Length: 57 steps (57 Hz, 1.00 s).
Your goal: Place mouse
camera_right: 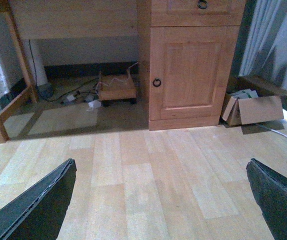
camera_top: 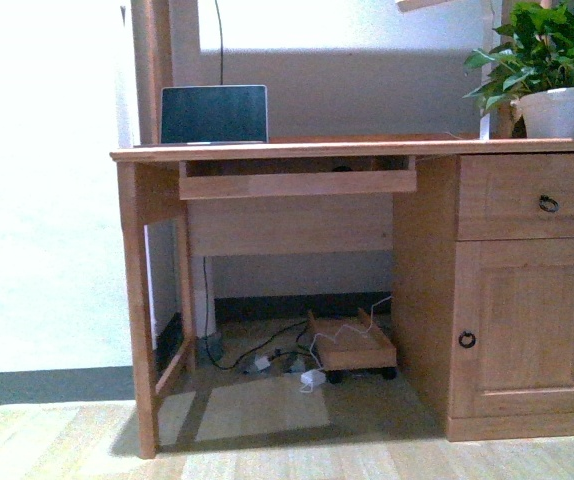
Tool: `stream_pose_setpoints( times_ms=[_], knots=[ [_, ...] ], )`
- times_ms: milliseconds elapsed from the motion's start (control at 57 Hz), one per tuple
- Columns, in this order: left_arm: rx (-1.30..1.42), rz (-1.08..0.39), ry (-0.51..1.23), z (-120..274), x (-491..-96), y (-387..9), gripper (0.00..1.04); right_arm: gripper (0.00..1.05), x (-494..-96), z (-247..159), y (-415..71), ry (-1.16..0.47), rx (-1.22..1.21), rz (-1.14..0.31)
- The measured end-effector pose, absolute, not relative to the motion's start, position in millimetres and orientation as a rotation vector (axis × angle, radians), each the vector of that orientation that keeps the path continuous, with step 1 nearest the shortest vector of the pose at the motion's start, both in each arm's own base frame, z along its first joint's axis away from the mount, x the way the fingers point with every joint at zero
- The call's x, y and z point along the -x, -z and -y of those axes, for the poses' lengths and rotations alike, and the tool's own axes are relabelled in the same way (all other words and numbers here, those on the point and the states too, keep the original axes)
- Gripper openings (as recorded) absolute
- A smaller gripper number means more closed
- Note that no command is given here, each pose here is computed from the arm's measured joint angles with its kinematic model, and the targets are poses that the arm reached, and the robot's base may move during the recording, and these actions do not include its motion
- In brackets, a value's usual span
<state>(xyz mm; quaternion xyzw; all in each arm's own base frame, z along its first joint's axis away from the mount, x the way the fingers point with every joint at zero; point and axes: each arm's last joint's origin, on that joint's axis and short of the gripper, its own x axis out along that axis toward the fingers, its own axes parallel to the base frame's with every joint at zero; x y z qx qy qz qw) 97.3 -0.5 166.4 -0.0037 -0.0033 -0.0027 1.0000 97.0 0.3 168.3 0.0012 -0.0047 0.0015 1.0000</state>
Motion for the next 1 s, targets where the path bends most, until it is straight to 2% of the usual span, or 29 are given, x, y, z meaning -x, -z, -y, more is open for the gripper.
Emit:
stream_pose_setpoints(
  times_ms=[1001],
  knots=[
    [0.007,0.007,0.005,0.5,-97.3,-166.4,0.97,1.04,-97.0,-0.3,-168.3,-0.003,-0.002,0.01]
  ],
)
